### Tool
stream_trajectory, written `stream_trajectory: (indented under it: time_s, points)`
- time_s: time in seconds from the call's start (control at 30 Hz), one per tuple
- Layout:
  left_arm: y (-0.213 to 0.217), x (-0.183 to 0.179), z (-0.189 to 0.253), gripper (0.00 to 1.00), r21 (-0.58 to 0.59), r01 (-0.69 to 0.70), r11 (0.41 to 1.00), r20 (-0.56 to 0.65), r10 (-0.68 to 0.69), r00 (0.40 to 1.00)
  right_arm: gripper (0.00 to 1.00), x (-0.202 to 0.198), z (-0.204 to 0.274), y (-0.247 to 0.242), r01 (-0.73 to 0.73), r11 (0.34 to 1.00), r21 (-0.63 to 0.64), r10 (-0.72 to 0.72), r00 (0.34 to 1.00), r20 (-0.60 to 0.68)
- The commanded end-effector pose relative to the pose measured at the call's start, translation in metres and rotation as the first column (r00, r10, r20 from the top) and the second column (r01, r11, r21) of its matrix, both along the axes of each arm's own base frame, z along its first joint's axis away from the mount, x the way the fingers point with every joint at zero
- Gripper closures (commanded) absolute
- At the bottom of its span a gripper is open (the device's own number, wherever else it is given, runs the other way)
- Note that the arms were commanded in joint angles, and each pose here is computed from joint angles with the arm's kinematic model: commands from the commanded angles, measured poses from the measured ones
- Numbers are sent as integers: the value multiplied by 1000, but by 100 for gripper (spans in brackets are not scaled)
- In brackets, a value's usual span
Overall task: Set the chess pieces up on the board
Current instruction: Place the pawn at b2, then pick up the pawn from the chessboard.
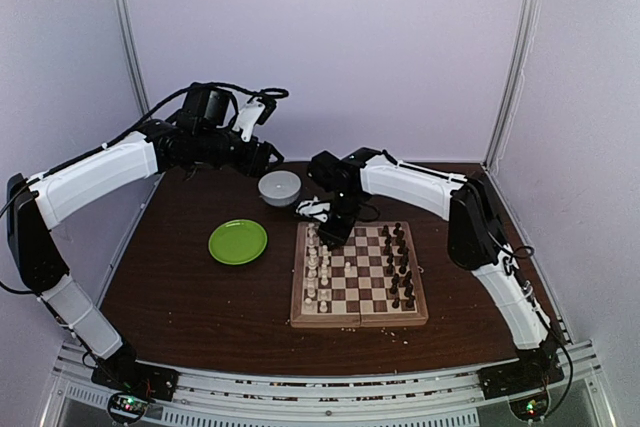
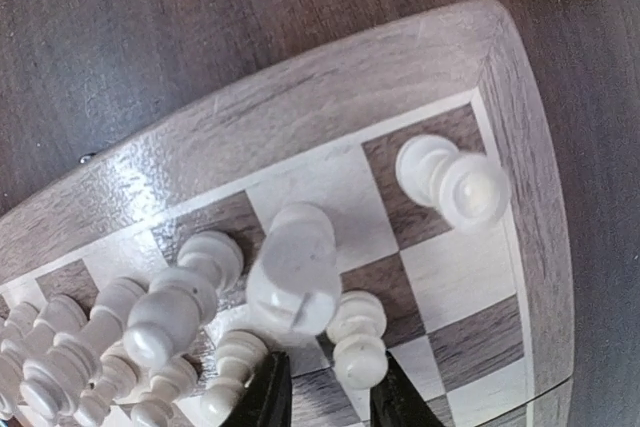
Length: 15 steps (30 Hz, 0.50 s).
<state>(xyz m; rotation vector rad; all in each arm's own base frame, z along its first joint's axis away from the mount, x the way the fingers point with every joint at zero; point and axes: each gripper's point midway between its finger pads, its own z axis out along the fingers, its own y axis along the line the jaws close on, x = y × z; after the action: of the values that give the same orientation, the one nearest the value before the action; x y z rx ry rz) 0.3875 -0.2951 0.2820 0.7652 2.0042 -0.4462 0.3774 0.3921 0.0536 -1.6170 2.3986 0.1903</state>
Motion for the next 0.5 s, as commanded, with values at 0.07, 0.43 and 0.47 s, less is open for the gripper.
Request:
stream_trajectory:
  time_s: [0.07,0.43,0.47]
  points:
    - [-6,1,15,40,-13,13,1000,40,-13,999,69,-9,54,-18,9,999,40,-12,998,65]
    - [-13,-1,6,41,-3,26,1000,23,-26,999,69,-51,58,-64,-3,1000,-1,3,1000,18]
    - [-13,-1,5,41,-2,25,1000,23,-25,999,69,-56,58,-68,-6,1000,-2,6,1000,15]
